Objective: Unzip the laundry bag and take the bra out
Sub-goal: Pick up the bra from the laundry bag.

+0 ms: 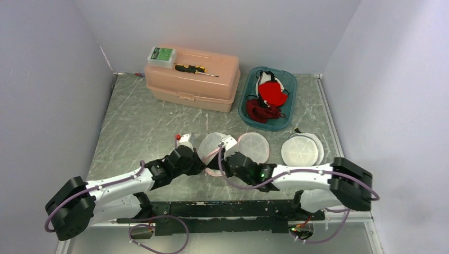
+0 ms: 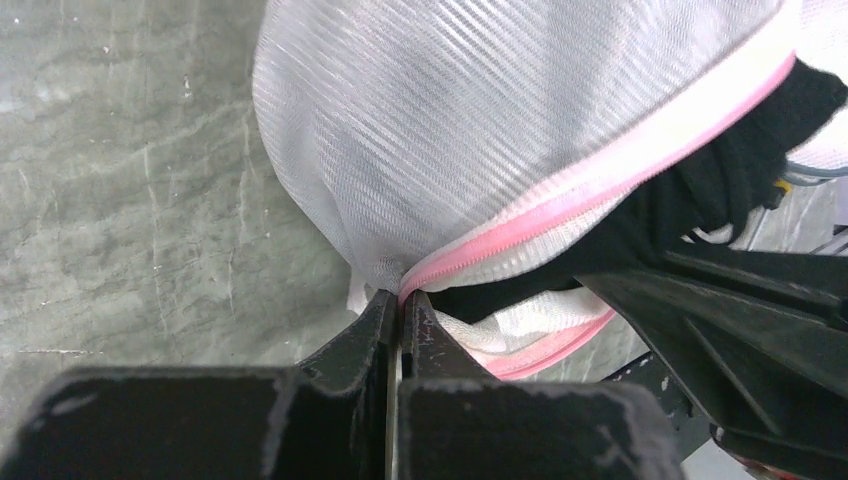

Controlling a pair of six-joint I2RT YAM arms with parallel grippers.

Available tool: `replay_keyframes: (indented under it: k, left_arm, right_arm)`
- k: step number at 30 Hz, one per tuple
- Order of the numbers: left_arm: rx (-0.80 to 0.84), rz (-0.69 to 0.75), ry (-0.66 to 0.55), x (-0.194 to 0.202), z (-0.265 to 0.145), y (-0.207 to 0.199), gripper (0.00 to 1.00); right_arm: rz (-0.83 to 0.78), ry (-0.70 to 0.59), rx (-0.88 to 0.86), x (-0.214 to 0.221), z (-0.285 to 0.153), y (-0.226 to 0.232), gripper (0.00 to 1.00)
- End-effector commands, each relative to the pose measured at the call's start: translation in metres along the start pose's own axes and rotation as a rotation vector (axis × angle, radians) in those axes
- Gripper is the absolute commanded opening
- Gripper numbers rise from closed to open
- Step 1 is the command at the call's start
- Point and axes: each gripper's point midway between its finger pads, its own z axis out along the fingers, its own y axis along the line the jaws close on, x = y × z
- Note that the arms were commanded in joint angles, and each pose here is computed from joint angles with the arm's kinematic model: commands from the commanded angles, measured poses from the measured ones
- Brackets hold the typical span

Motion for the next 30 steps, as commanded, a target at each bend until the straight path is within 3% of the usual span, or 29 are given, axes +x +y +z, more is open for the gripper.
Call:
replay_keyframes:
  k: [1, 8, 14, 23, 30]
  left_arm:
    - [-0.063, 0.035, -0.029, -0.011, -0.005, 0.007, 0.03]
    - [-0.059, 0.076, -0.035, -0.023, 0.0, -0.006, 0.03]
    - [-0.117, 0.133, -0.024, -0.028, 0.01, -0.003, 0.03]
    - [-0.185, 0.119, 0.015, -0.023, 0.027, 0.021, 0.03]
    - [-0.13, 0.14, 0.061, -0.008, 0.04, 0.022, 0.03]
  right_arm:
    - [0.148, -0.059, -0.058, -0.021, -0.026, 0.0, 0.0]
    - [0.36, -0.087, -0.135, -0.027, -0.046, 0.003, 0.0]
    - [0.538, -0.185, -0.111, -0.043, -0.061, -0.025, 0.0]
    - [0.642, -0.274, -0.068, -0.048, -0.083, -0.057, 0.0]
    - [0.763, -0.36, -0.026, -0.051, -0.092, -0.078, 0.0]
